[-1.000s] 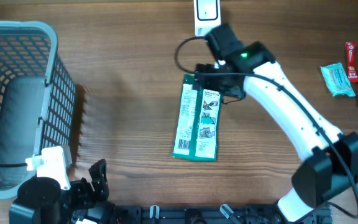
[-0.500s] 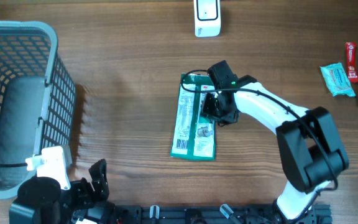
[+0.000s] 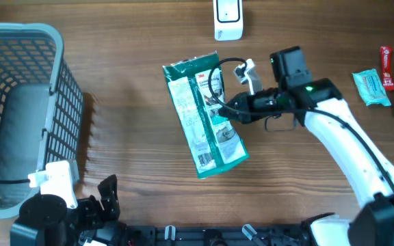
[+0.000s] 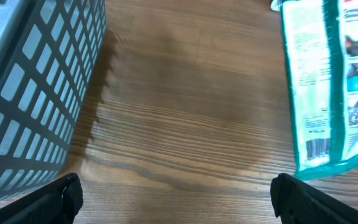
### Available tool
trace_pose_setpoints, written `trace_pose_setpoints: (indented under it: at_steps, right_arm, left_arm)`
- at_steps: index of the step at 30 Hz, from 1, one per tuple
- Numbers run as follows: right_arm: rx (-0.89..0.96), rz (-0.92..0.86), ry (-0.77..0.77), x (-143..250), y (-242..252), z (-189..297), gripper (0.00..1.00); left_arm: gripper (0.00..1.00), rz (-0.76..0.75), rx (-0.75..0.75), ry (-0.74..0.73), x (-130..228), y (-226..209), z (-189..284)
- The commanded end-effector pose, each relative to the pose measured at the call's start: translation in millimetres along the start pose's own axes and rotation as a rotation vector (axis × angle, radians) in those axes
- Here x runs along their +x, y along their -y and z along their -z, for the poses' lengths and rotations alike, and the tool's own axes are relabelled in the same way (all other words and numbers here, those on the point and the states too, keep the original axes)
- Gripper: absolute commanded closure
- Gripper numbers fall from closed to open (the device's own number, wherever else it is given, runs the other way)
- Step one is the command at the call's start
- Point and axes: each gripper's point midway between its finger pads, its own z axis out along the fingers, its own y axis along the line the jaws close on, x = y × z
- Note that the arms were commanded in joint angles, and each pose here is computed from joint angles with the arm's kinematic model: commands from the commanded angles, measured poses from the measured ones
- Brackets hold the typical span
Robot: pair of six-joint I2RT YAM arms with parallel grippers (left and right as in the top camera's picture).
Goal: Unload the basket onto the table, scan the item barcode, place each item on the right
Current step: 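Lift the glove bag up to the barcode scanner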
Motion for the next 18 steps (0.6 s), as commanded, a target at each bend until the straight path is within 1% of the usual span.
trace_pose_setpoints:
  at_steps: [1, 2, 6, 9, 11, 12, 13, 14, 16, 17, 18]
  right_arm:
    - [-0.151, 0.07, 0.022, -1.8, -40.4, 13.7, 0.95]
    - [-0.193, 0.071, 0.025, -1.3, -51.0, 18.1, 0.96]
    - [-0.189, 0.041, 0.039, 0.6, -61.4, 27.8, 0.95]
    - [-0.101, 0.002, 0.07, -1.5, -54.7, 33.5, 0.95]
    - [-0.071, 0.024, 0.088, -1.0, -55.8, 38.7, 0.95]
    - [-0.033, 0.064, 0.108, -3.5, -52.9, 41.5, 0.95]
    - [-0.007, 0.139, 0.13, -7.3, -51.8, 44.0, 0.95]
    - [0.063, 0.206, 0.182, -18.8, -45.8, 49.0, 0.95]
    - [0.175, 0.263, 0.258, -38.8, -32.1, 55.7, 0.95]
    - [0.255, 0.392, 0.295, -53.0, -23.2, 59.6, 0.96]
    - [0.3, 0.444, 0.333, -65.1, -19.6, 63.6, 0.95]
  left_arm:
    - [0.0, 0.012, 0.0, 0.004, -0.2, -0.2, 0.3]
    - [0.0, 0.012, 0.0, 0.004, -0.2, -0.2, 0.3]
    - [0.0, 0.012, 0.0, 0.004, -0.2, -0.2, 0.3]
    - [0.0, 0.012, 0.0, 0.004, -0.2, -0.2, 0.3]
    - [0.0, 0.012, 0.0, 0.004, -0.2, -0.2, 0.3]
    - [0.0, 0.012, 0.0, 0.004, -0.2, -0.2, 0.3]
    - [0.0, 0.011, 0.0, 0.004, -0.2, -0.1, 0.3]
    - [0.0, 0.012, 0.0, 0.004, -0.2, -0.2, 0.3]
    - [0.0, 0.012, 0.0, 0.004, -0.2, -0.2, 0.3]
    - [0.0, 0.012, 0.0, 0.004, -0.2, -0.2, 0.3]
    - [0.0, 0.012, 0.0, 0.004, -0.2, -0.2, 0.3]
